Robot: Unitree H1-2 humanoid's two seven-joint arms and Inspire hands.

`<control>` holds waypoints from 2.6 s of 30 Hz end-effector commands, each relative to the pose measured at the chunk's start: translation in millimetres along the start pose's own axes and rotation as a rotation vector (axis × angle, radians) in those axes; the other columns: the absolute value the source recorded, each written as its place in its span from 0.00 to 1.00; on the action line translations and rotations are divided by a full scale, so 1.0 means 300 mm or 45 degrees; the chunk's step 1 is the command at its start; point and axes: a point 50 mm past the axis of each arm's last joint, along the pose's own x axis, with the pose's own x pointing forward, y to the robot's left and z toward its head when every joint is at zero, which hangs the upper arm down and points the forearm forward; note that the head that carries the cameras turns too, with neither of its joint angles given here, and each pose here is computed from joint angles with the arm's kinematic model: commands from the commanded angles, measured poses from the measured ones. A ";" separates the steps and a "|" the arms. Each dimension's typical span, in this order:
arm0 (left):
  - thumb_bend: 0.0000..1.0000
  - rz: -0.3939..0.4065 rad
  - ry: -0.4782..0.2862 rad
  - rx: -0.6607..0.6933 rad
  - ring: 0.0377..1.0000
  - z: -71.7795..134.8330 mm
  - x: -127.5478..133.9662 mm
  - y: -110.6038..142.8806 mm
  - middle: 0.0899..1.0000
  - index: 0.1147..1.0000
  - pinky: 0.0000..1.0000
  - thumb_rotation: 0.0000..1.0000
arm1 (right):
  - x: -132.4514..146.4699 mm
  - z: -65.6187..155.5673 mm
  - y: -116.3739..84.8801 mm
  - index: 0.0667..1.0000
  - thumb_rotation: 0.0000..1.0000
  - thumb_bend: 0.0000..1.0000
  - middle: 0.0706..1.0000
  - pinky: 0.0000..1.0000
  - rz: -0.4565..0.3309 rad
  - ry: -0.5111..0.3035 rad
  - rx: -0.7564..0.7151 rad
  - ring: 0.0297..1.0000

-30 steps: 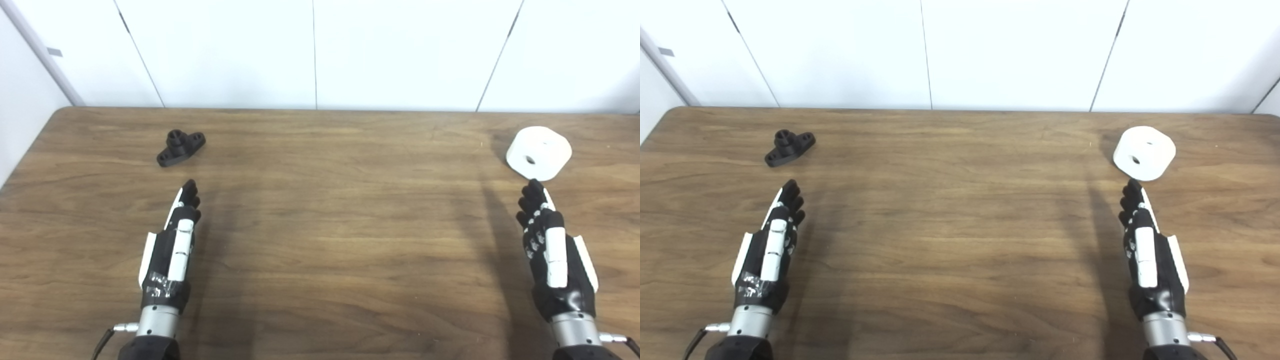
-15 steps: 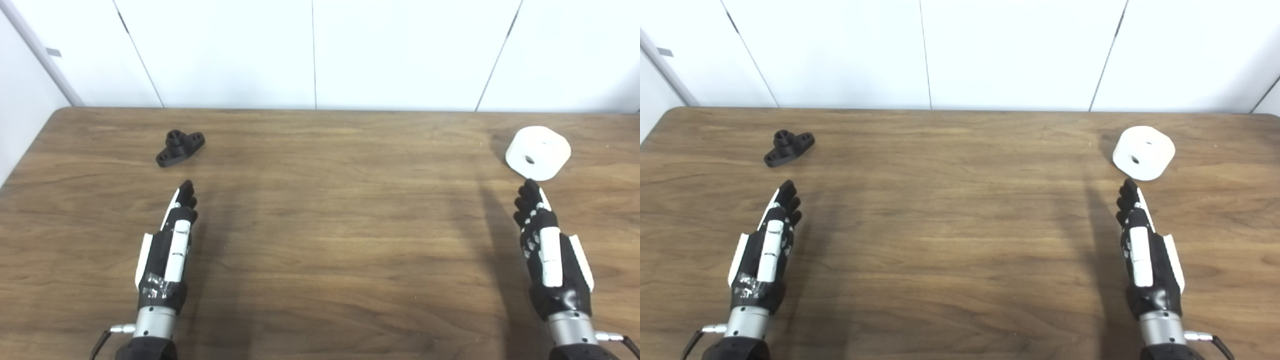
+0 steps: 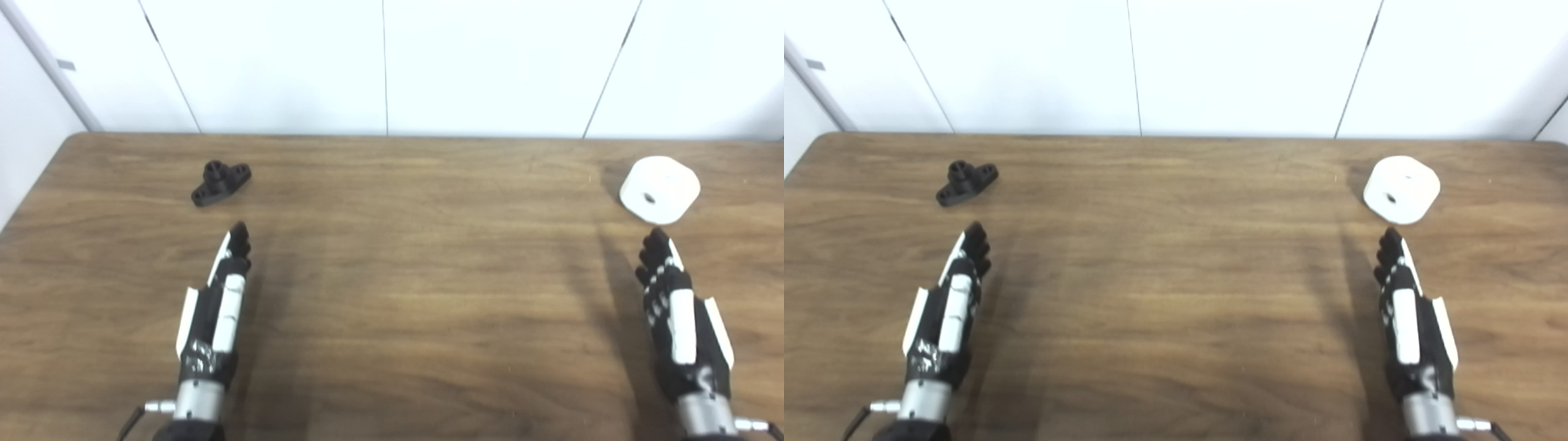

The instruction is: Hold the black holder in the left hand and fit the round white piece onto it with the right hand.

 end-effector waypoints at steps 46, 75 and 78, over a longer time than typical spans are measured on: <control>0.82 0.209 -0.132 0.803 0.95 0.201 0.190 0.175 0.91 0.85 0.95 0.27 | -0.016 -0.069 0.002 0.94 1.00 0.61 0.94 1.00 -0.011 -0.046 -0.021 0.95; 0.87 0.320 0.094 1.075 0.96 0.150 0.652 0.358 0.91 0.81 0.89 0.39 | -0.006 -0.072 0.035 0.94 1.00 0.58 0.94 1.00 -0.011 -0.050 -0.039 0.96; 0.88 0.311 0.106 1.088 0.97 0.152 0.695 0.353 0.92 0.80 0.91 0.39 | -0.006 -0.071 0.036 0.94 1.00 0.57 0.94 1.00 -0.014 -0.055 -0.037 0.95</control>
